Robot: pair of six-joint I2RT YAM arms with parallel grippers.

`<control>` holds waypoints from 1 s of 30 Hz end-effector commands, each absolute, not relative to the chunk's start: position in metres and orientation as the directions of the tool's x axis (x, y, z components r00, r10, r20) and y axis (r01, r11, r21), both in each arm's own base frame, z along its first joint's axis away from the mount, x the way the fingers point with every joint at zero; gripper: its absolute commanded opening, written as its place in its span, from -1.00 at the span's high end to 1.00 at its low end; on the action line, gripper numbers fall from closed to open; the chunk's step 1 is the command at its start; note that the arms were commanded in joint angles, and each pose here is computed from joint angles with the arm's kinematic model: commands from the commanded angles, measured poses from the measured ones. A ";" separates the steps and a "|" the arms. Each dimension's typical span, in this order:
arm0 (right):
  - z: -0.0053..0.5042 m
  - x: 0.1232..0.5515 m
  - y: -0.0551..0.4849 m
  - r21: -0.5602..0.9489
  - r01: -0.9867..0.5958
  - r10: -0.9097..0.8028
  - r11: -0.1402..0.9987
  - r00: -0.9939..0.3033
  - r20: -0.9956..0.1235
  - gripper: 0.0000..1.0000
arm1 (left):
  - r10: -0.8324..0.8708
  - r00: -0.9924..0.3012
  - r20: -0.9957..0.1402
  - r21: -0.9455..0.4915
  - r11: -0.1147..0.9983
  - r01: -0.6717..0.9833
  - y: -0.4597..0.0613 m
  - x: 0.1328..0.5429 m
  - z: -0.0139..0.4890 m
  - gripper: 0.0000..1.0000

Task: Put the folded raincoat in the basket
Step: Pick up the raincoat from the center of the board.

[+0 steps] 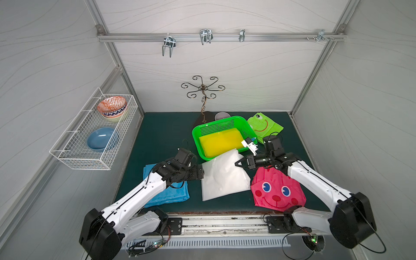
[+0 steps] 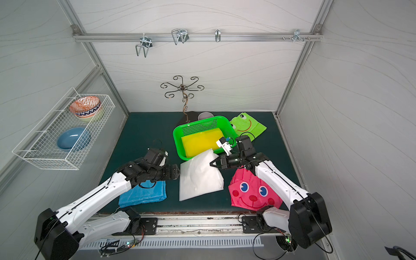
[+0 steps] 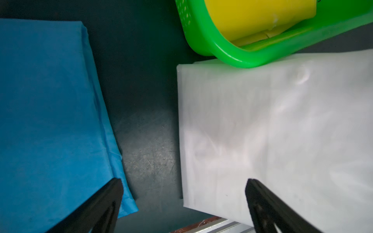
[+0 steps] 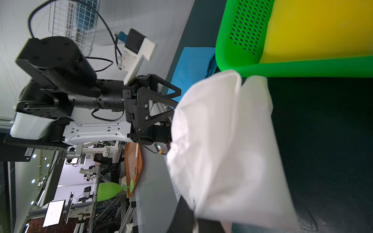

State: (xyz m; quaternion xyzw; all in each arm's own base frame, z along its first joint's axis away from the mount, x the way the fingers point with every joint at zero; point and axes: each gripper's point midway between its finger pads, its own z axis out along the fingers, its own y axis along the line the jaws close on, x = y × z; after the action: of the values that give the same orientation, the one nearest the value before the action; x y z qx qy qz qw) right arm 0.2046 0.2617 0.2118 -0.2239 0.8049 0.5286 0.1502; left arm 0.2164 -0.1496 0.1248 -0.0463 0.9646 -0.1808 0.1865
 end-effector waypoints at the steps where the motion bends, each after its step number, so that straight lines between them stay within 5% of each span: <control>1: 0.242 0.200 0.264 0.804 -0.513 -0.199 0.301 -0.858 -0.474 1.00 | -0.162 -0.906 -0.392 -0.390 0.921 0.004 -0.147 0.229 0.149 -0.99; 15: 0.310 0.214 0.278 0.815 -0.517 -0.176 0.261 -0.856 -0.486 1.00 | -0.184 -0.901 -0.393 -0.444 0.896 0.011 -0.143 0.233 0.164 -0.99; 26: 0.350 0.210 0.291 0.835 -0.521 -0.177 0.174 -0.851 -0.494 1.00 | -0.385 -0.902 -0.194 -0.662 0.730 -0.170 -0.137 0.225 0.162 -0.99; 30: 0.364 0.197 0.313 0.839 -0.533 -0.215 0.107 -0.836 -0.504 1.00 | -0.464 -0.865 -0.190 -0.616 0.743 -0.262 -0.107 0.225 0.160 -0.99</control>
State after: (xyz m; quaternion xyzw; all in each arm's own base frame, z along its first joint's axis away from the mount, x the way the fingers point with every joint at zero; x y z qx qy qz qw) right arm 0.2093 0.2963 0.3389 -0.2239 0.7649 0.5891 0.1330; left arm 0.2234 -0.1156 0.1484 -0.1785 0.9257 -0.2924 0.1600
